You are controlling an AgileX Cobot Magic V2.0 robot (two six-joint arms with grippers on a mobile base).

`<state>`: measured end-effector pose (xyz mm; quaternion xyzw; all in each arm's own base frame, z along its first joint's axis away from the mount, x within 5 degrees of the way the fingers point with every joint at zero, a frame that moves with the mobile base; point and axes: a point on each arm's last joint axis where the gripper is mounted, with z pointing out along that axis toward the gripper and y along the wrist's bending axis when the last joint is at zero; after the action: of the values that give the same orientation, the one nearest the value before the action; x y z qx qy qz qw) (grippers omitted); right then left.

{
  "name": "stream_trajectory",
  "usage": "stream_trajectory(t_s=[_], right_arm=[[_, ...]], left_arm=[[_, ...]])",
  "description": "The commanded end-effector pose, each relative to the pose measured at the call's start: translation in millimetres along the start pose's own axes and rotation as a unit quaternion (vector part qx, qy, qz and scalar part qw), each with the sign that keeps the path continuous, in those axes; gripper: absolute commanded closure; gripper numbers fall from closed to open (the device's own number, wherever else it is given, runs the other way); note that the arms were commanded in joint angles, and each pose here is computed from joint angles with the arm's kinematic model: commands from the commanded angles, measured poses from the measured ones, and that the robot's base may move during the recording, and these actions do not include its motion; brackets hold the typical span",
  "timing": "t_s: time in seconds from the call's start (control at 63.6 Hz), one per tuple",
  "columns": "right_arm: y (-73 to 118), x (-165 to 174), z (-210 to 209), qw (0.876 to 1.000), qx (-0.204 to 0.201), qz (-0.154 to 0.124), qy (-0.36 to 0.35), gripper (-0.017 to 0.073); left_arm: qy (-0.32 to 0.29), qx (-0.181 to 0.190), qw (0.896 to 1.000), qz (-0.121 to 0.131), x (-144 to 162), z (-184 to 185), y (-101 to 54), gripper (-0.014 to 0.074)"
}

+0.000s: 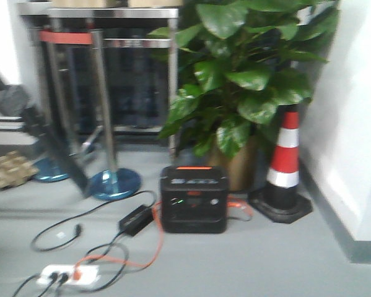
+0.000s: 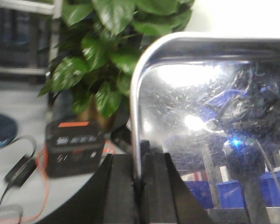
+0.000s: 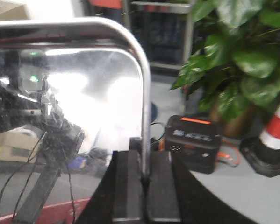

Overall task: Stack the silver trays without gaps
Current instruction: 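Carry the tray with both grippers while driving past the plant and cone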

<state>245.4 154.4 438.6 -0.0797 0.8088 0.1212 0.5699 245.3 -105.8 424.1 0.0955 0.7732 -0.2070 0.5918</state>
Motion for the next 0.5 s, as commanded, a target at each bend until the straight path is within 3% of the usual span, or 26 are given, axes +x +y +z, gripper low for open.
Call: stream_trajectory(t_s=[0.0,0.488], right_arm=[[14.0,-11.5,-5.2,0.997,-0.063,0.006,-0.052,0.0619],[14.0,-11.5,-5.2,0.997,-0.063,0.006,-0.052,0.0619]], left_arm=[[-0.030,0.018,0.999,-0.020,-8.5,-4.4,-7.6,0.0611],[-0.047,0.017,0.999,-0.020,-11.6,-4.6,-7.3,0.0611]])
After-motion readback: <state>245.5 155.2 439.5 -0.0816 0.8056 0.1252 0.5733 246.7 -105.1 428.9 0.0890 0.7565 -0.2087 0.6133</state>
